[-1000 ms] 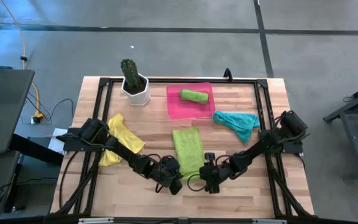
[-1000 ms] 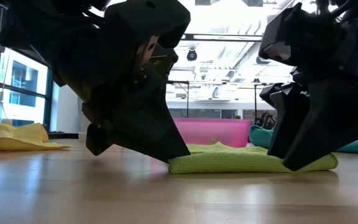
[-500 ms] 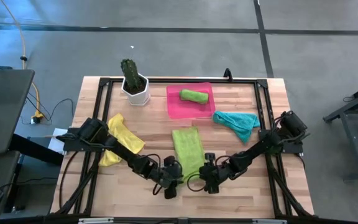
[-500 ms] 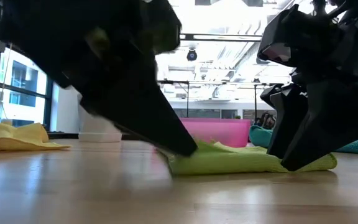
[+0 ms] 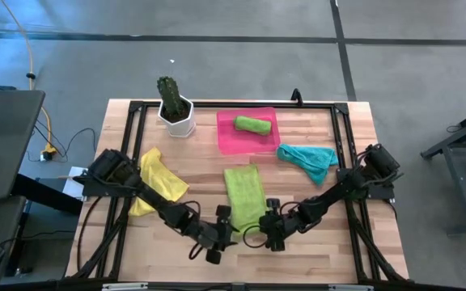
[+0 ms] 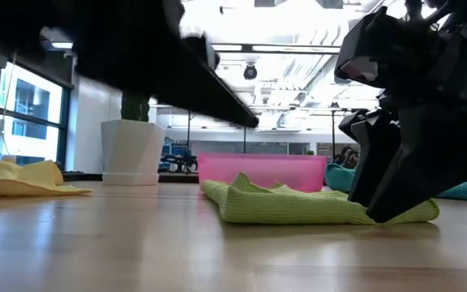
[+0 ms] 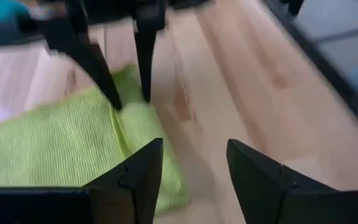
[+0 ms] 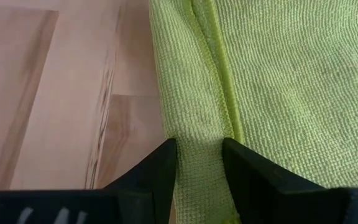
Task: Roll microfiber towels into tight, uniform cylinder then place into a basket
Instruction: Roll the light green microfiber cloth
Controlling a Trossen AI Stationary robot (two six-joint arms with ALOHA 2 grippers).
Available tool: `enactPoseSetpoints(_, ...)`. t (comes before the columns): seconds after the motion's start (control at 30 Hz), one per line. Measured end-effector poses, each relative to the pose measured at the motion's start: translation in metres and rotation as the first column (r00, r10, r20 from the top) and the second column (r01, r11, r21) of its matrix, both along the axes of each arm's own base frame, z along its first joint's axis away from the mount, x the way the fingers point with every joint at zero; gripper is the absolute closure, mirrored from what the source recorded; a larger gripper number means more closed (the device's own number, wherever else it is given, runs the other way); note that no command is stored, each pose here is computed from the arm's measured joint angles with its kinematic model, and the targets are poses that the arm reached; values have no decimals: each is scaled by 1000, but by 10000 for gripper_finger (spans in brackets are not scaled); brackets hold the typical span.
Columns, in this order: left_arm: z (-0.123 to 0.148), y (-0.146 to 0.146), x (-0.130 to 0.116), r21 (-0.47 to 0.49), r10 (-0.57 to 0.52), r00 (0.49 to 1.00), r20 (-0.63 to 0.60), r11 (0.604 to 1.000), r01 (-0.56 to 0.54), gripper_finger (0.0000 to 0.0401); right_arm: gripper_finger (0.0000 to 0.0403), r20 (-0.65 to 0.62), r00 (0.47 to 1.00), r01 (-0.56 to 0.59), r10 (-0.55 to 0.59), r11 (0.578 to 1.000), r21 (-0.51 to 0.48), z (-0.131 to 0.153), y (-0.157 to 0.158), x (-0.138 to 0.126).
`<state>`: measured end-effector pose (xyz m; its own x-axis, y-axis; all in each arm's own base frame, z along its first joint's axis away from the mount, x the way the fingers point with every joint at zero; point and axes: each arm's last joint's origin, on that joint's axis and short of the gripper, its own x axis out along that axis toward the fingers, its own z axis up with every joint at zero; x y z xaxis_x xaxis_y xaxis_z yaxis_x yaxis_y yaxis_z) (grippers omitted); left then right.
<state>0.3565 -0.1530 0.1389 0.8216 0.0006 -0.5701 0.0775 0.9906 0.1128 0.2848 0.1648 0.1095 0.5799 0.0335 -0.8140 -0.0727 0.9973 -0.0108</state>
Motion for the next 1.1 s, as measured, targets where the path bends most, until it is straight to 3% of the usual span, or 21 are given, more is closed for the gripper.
enactPoseSetpoints(0.37,-32,-1,2,67,-21,997,-75,997,26,231,274,4,1000,4,-4,1000,1,0,-3,2)
enactPoseSetpoints(0.53,-36,8,3,105,24,995,-98,994,-14,231,274,7,1000,6,-6,1000,-1,0,-3,2)
enactPoseSetpoints(0.87,-40,21,4,16,76,982,-175,997,-75,232,274,24,1000,4,-4,1000,1,0,-3,4)
enactPoseSetpoints(0.97,-40,21,4,-13,96,981,-169,995,-99,250,274,25,1000,3,-3,1000,0,0,-3,4)
enactPoseSetpoints(1.1,-40,21,4,-68,144,974,-174,985,-158,307,274,26,1000,3,-3,1000,0,1,-3,4)
